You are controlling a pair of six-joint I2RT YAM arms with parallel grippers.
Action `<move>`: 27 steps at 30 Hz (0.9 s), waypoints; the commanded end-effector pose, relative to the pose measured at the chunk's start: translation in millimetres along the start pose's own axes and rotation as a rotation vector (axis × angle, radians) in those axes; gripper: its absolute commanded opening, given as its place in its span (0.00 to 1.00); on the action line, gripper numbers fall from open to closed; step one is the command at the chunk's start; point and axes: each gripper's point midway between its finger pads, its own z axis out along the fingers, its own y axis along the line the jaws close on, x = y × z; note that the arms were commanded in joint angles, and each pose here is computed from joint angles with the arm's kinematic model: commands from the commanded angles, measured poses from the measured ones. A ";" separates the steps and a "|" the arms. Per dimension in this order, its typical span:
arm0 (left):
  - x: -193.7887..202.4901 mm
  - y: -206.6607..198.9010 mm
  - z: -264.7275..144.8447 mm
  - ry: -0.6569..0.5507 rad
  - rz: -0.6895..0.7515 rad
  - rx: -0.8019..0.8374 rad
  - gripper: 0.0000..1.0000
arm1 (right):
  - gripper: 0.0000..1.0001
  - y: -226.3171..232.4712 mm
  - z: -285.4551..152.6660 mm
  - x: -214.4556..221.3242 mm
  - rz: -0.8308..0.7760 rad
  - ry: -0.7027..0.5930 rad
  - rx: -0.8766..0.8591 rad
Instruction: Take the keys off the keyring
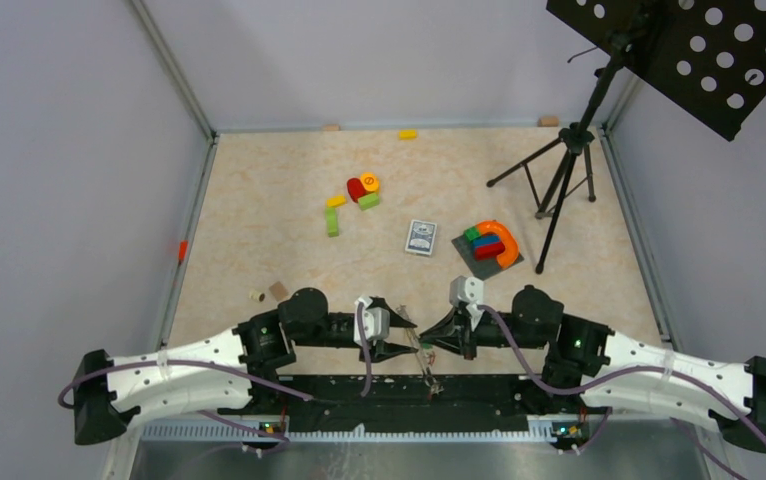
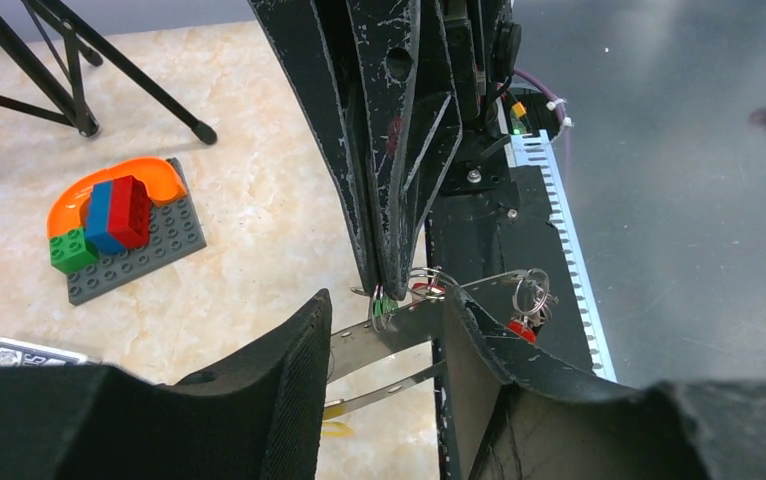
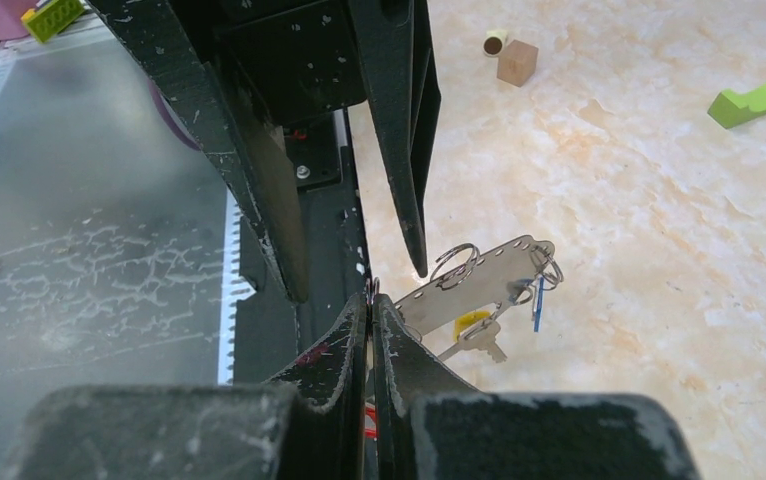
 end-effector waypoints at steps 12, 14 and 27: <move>-15.9 0.4 2.3 -0.028 0.004 0.009 0.44 | 0.00 10.6 -1.0 -55.4 -0.023 -0.144 -0.038; -14.9 0.2 2.3 -0.026 0.003 0.009 0.44 | 0.00 11.2 -0.9 -56.8 -0.025 -0.150 -0.042; -11.8 1.0 5.4 -0.019 -0.002 0.010 0.37 | 0.00 15.7 -1.1 -61.8 -0.023 -0.167 -0.065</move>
